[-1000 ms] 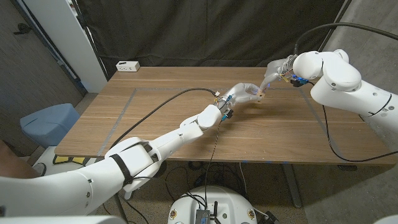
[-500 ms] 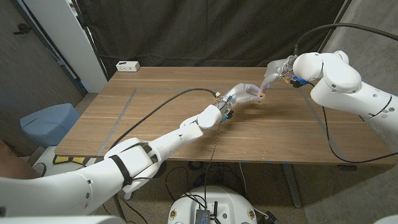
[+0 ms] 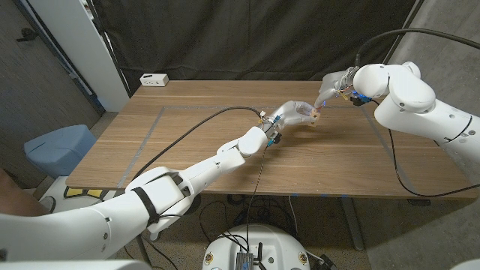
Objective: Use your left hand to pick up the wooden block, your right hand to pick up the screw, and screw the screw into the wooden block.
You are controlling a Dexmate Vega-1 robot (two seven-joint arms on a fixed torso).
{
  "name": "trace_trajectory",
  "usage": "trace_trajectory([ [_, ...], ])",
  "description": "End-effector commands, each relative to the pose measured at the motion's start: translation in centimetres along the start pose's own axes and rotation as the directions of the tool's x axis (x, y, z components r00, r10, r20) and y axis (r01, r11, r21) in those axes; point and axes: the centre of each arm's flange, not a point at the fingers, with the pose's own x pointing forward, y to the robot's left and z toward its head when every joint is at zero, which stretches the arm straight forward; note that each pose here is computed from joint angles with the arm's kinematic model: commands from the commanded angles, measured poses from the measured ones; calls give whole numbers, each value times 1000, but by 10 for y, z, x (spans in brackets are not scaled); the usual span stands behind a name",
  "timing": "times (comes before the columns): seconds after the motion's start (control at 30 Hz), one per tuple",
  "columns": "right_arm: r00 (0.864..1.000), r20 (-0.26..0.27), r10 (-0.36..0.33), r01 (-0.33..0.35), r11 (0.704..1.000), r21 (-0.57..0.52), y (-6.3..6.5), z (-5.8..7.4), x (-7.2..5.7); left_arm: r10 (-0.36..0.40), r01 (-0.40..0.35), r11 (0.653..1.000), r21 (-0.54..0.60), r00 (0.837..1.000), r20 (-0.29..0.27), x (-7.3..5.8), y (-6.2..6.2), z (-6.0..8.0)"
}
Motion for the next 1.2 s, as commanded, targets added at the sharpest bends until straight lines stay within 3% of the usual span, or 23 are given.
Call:
trace_trajectory([
  [0.03, 1000, -20, -5, 5, 1000, -6, 3, 1, 2, -3, 3, 1000, -2, 1000, 0, 0, 0, 0],
  [1.2, 999, -47, -26, 25, 999, -27, 5, 7, 11, -5, 5, 1000, -2, 1000, -5, 1, 2, -1],
])
